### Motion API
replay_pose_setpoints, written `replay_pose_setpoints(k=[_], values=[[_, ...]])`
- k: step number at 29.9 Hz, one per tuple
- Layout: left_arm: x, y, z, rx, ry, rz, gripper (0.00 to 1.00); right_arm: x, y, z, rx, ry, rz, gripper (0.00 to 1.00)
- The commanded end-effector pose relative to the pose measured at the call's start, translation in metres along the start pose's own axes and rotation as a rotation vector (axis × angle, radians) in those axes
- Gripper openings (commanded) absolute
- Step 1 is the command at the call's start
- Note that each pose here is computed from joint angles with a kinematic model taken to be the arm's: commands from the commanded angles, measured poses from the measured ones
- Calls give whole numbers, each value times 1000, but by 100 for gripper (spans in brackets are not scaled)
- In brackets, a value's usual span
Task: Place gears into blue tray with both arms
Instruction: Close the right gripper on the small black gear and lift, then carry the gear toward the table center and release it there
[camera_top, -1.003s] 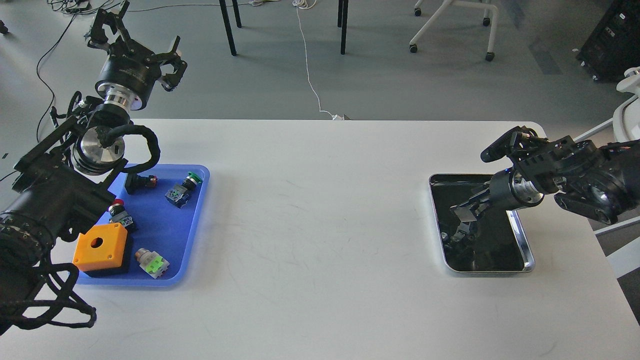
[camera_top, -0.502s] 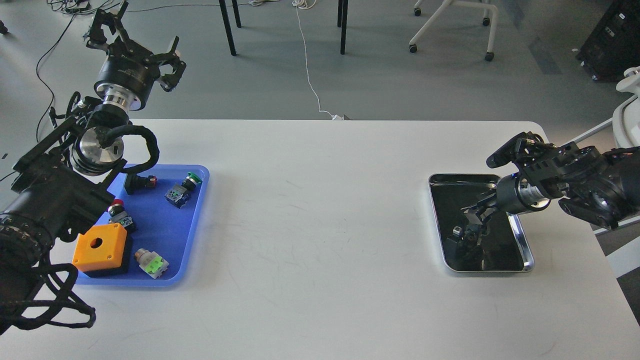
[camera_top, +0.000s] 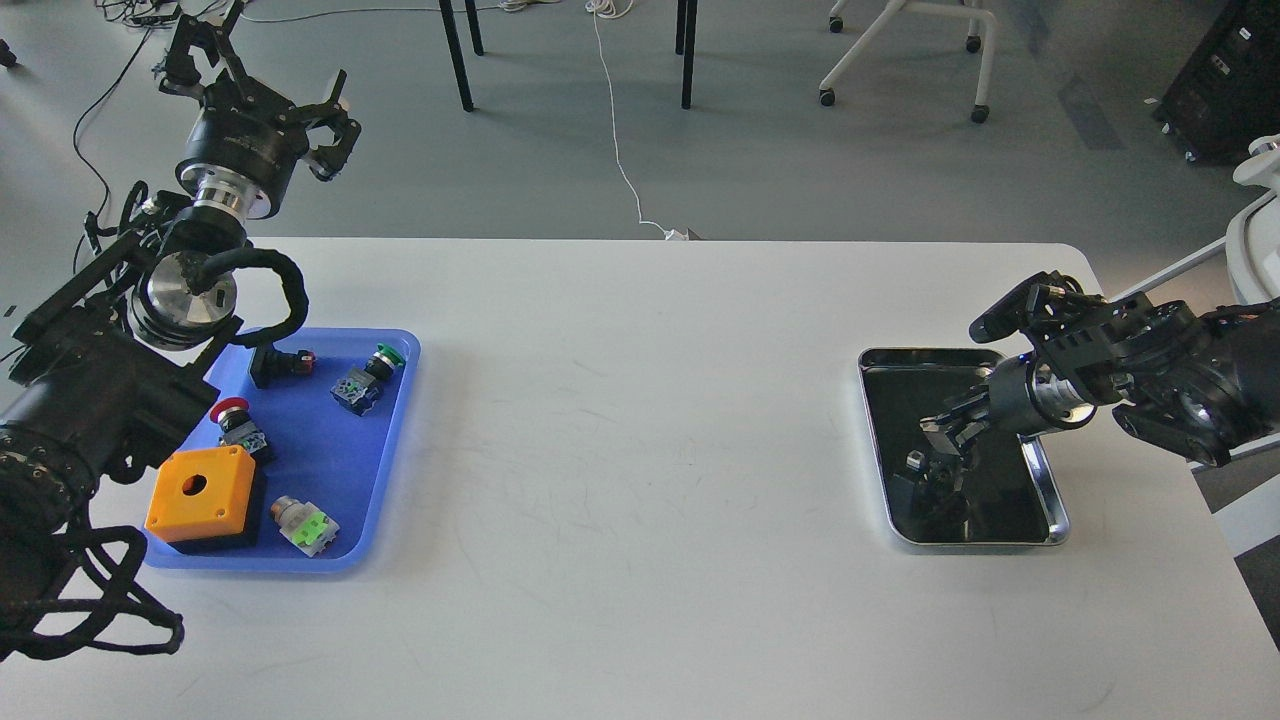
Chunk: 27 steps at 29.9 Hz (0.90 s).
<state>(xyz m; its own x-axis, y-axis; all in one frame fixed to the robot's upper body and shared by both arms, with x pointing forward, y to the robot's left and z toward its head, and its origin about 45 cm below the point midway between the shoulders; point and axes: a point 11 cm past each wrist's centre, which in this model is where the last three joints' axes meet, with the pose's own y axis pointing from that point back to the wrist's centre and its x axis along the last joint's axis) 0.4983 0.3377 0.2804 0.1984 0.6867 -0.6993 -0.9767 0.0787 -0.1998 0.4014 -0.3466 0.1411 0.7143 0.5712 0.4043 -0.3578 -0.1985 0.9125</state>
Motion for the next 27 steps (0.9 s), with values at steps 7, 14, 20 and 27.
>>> replay_pose_setpoints(k=[7, 14, 20, 27], values=[[1, 0, 2, -2, -3, 2, 98, 1, 1, 0, 0, 0, 3, 24], [1, 0, 4, -3, -6, 0, 98, 22, 14, 1, 3, 13, 47, 24], [0, 0, 2, -2, -3, -1, 98, 87, 45, -54, 154, 58, 144, 24], [-1, -1, 3, 0, -6, -2, 98, 148, 38, -125, 290, 123, 252, 24]])
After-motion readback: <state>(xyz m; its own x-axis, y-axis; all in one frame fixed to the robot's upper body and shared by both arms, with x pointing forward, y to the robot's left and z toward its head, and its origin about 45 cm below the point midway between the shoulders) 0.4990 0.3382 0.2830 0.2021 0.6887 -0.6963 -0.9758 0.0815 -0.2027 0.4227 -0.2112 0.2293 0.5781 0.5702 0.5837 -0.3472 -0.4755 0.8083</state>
